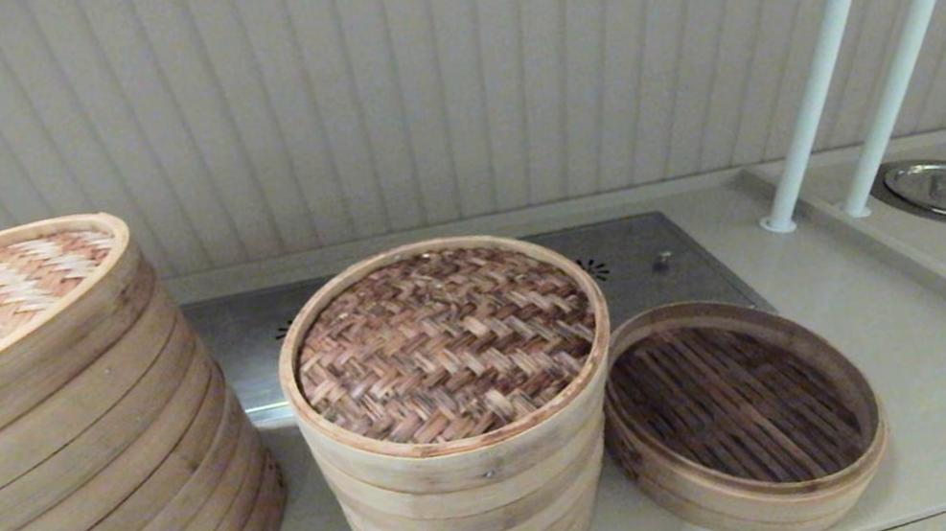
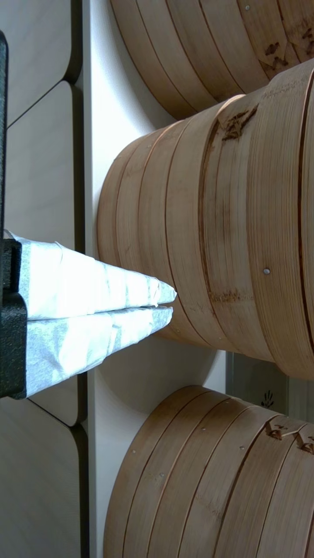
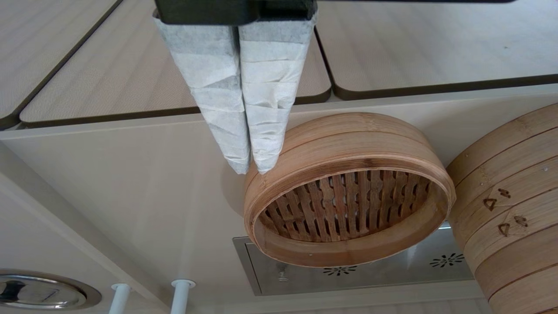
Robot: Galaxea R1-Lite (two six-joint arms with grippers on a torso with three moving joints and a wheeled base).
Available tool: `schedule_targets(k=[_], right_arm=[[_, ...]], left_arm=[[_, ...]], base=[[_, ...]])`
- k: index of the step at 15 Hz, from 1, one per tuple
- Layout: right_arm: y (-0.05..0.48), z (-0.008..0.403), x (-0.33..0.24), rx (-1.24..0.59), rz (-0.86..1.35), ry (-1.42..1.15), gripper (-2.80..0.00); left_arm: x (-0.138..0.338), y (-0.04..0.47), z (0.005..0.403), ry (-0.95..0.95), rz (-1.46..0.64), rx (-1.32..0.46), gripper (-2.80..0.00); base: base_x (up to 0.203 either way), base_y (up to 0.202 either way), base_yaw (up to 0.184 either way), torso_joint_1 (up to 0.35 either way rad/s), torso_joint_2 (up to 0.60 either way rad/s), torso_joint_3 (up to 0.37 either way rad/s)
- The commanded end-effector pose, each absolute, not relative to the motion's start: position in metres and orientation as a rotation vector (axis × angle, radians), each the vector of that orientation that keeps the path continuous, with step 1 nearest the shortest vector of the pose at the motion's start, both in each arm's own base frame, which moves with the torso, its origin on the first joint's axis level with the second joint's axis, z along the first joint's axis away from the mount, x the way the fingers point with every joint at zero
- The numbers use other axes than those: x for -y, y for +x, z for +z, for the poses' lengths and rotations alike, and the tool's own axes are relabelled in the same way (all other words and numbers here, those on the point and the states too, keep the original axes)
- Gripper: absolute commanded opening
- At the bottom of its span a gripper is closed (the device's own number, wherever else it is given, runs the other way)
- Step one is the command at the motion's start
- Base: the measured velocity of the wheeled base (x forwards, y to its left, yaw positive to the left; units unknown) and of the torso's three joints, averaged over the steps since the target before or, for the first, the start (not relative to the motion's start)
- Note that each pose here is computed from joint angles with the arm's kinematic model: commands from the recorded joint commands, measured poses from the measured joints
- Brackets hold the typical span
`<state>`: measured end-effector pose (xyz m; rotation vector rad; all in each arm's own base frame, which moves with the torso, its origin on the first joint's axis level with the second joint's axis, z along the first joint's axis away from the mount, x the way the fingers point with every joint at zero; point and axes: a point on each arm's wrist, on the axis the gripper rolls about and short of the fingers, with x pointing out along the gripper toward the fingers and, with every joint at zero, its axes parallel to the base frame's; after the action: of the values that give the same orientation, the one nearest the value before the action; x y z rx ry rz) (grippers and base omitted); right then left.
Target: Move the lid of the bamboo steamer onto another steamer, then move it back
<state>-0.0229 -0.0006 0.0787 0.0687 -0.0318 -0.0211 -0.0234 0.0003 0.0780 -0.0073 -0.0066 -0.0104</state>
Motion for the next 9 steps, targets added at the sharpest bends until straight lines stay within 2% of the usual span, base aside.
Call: schedule_targets(k=[1, 9], right_arm=[[-0.0223, 0.0777, 0.0006, 0.022, -0.021, 0.069, -2.8], [-0.0222, 0.0776, 0.0006, 0.021, -0.019, 0.078, -2.8]], left_arm=[[-0.0004, -0.0234, 0.0781, -0.008, -0.009, 0.008, -2.8], [-0.0003, -0.0234, 0.0781, -0.008, -0.01, 0.008, -2.8]], base=[[0.0, 0.0, 0.0, 0.0, 0.0, 0.0], [0.0, 0.0, 0.0, 0.0, 0.0, 0.0]])
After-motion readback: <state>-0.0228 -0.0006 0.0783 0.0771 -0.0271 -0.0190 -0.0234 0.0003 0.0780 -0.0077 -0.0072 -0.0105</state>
